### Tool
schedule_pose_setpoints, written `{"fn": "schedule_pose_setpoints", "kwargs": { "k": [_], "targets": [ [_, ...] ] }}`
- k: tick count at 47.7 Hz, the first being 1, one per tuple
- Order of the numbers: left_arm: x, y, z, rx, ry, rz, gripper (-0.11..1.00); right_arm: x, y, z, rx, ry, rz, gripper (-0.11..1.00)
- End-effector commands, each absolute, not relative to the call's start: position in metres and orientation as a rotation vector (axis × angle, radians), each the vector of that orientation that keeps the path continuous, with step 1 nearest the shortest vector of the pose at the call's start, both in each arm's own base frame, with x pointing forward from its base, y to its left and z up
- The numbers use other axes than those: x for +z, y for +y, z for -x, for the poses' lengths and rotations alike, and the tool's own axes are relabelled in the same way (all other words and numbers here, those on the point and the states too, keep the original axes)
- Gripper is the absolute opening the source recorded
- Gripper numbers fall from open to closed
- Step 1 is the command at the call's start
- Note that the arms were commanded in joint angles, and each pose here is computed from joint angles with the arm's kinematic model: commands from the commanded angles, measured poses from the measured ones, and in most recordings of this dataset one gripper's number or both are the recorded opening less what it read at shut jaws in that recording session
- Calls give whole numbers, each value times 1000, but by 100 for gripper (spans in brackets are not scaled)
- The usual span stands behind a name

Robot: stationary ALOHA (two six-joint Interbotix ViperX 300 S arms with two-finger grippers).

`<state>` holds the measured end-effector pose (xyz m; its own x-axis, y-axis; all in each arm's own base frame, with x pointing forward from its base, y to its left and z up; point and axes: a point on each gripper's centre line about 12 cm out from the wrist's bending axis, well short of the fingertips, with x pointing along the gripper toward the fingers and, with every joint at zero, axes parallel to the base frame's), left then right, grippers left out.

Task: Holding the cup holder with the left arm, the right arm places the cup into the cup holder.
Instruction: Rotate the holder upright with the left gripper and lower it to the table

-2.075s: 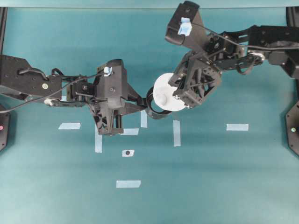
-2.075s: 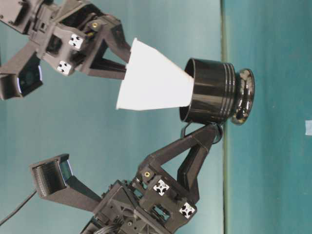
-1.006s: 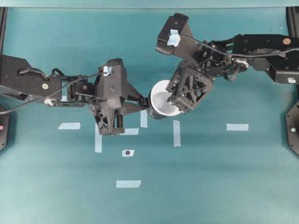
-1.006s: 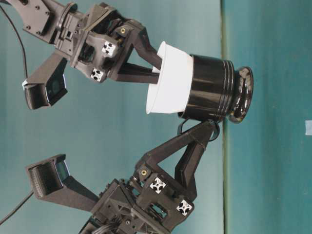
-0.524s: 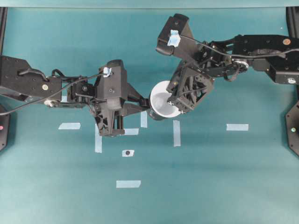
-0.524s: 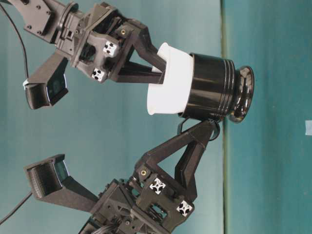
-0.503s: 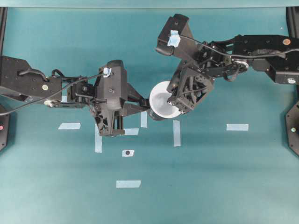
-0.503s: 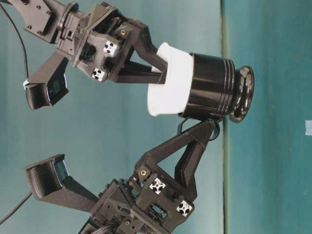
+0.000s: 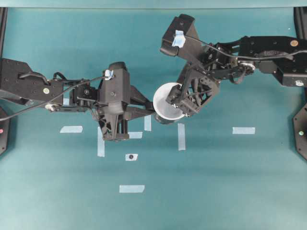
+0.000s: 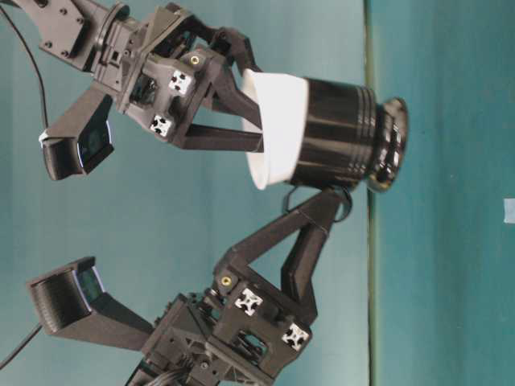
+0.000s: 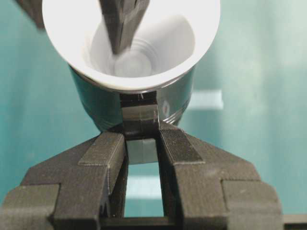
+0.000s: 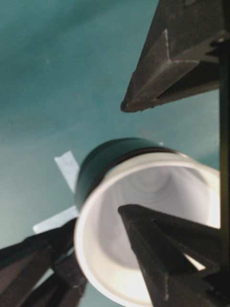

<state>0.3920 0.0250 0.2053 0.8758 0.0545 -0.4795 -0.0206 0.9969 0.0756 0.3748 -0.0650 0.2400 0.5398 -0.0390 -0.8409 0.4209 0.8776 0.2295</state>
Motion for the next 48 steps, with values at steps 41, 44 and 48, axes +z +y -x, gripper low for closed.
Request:
{"fn": "schedule_pose_setpoints", "kwargs": {
  "k": [41,44,48],
  "targets": [
    [163,3,-402,-9,476,-43,21,290,-58,-357,-260,810,-436,86],
    [159,4,-402,-7,483,-40,21,288,-58,-357,-261,815,-436,86],
    [154,4,-403,-7,496,-40,21,287,-58,-356,-260,818,-436,86]
  ]
}}
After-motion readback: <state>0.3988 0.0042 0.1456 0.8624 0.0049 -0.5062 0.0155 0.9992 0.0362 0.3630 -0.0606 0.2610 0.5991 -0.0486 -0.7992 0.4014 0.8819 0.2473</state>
